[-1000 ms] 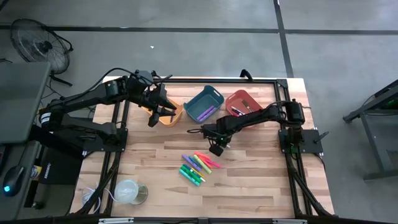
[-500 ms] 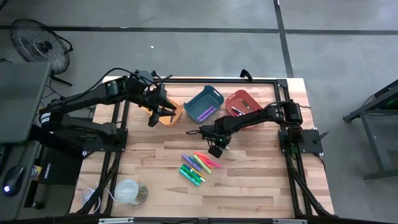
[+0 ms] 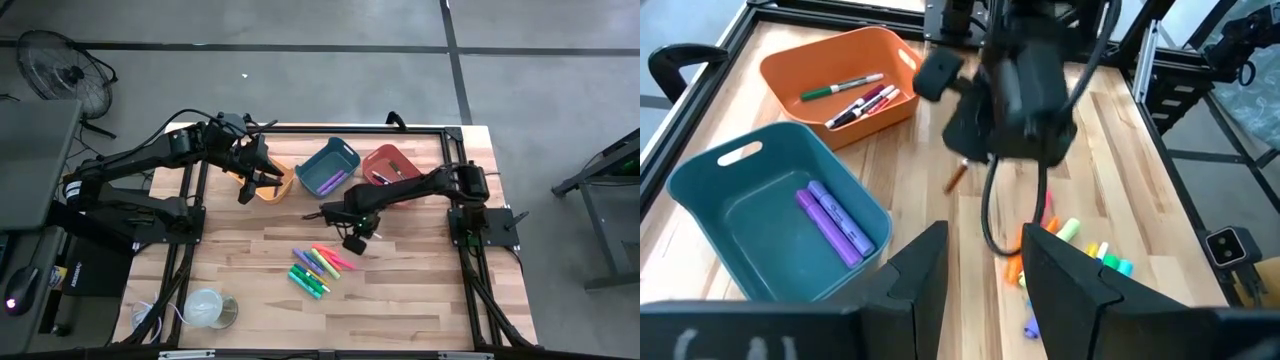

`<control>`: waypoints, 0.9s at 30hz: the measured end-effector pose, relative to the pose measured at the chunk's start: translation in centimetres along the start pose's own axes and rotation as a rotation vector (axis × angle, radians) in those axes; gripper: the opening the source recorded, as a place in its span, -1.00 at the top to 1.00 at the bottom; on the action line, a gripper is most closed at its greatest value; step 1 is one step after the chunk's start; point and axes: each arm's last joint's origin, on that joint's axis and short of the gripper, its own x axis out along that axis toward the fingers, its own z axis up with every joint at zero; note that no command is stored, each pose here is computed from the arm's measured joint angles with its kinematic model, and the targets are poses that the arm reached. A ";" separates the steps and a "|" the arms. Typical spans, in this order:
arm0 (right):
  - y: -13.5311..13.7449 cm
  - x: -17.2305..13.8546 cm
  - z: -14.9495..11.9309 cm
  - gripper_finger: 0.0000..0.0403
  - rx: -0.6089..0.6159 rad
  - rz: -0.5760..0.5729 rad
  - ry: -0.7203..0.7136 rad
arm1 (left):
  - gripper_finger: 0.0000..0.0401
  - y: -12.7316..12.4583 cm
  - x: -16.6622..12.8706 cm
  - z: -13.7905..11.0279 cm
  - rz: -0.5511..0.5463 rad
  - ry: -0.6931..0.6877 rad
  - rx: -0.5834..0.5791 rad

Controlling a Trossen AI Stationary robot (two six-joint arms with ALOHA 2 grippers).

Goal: Pick & Place Markers
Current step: Put the brown marker pen into the orange bin

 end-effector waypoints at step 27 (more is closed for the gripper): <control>-16.6 -5.5 -7.0 0.93 0.264 0.014 -0.369 | 0.37 0.1 0.0 -0.1 0.029 0.010 -0.008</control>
